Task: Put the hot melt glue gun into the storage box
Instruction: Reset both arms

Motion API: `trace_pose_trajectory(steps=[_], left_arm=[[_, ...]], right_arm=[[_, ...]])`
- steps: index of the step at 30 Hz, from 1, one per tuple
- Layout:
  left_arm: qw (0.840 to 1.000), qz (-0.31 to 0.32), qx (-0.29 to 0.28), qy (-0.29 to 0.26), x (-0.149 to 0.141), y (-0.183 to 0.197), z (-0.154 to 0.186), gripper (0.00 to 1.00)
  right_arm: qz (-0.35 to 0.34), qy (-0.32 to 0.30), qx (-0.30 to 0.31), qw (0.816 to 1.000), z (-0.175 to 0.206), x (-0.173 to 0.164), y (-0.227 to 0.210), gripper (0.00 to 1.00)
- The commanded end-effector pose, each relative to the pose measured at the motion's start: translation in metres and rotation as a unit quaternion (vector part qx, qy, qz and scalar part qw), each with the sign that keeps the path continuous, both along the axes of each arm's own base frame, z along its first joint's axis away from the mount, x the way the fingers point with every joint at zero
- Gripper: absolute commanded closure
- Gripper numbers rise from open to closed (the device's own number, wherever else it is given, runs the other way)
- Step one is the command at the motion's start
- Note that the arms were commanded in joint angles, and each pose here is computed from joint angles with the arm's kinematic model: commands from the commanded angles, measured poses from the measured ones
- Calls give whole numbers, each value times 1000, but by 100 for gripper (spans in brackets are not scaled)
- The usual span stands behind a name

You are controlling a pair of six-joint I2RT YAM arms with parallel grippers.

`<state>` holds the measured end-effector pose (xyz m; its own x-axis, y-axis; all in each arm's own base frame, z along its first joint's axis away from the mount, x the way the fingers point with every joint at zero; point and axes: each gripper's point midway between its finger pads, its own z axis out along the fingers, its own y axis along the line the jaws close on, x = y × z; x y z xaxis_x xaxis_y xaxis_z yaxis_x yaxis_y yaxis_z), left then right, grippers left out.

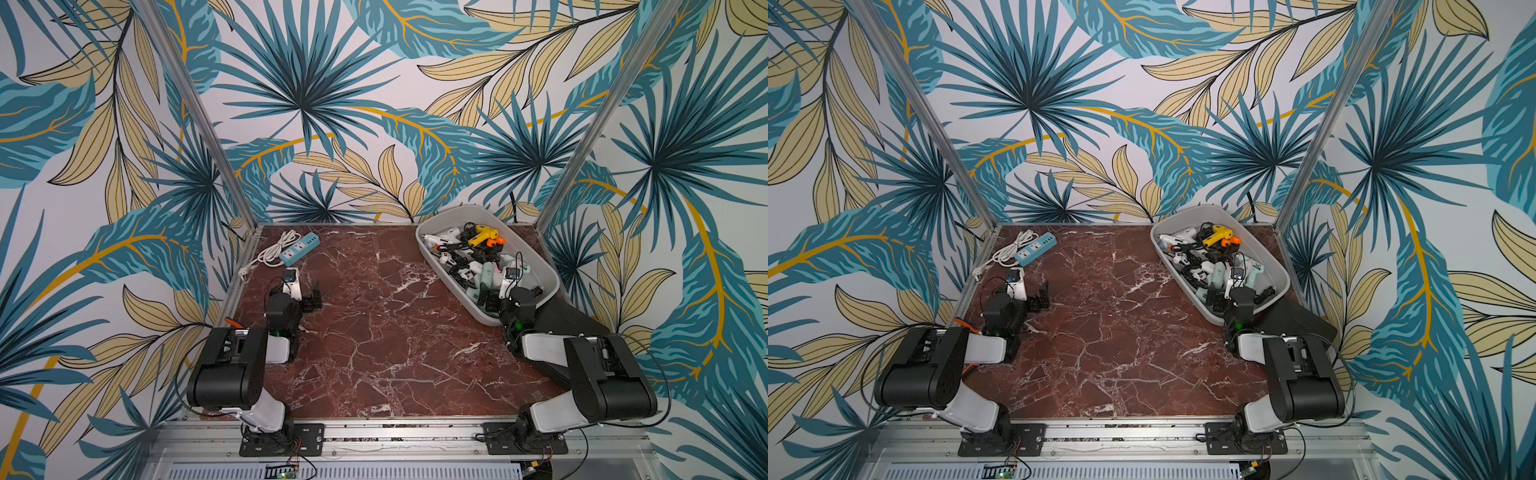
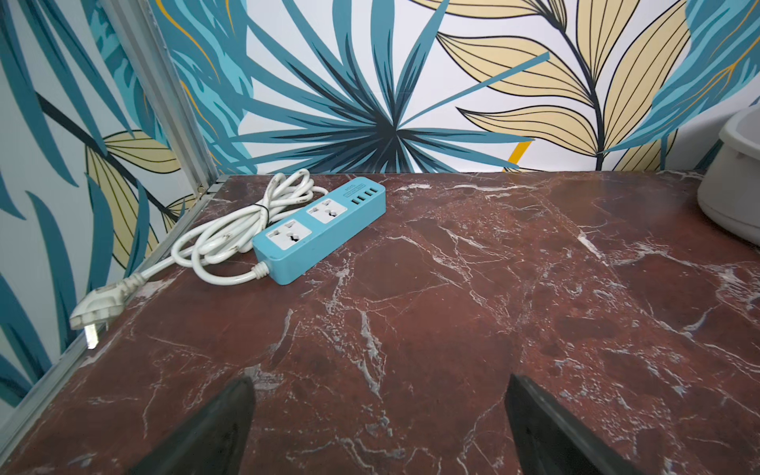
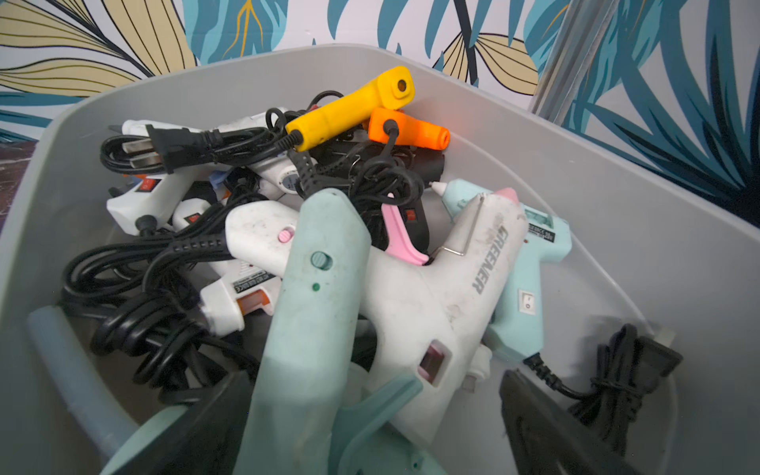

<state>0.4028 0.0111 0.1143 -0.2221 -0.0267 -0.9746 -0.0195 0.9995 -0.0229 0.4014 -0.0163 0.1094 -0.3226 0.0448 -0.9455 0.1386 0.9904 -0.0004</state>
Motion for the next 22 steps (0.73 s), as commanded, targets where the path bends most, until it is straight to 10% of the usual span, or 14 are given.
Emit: trace_pose_trajectory(steps=[1,22], left_arm=[[1000,15,-3,1,1,7,2,0],[1000,8,2,2,2,4,2,0]], right_arm=[[-5,-11,10,1000,2,-1,-2,1],[-4,-12,10,1000,2,-1,-1,0]])
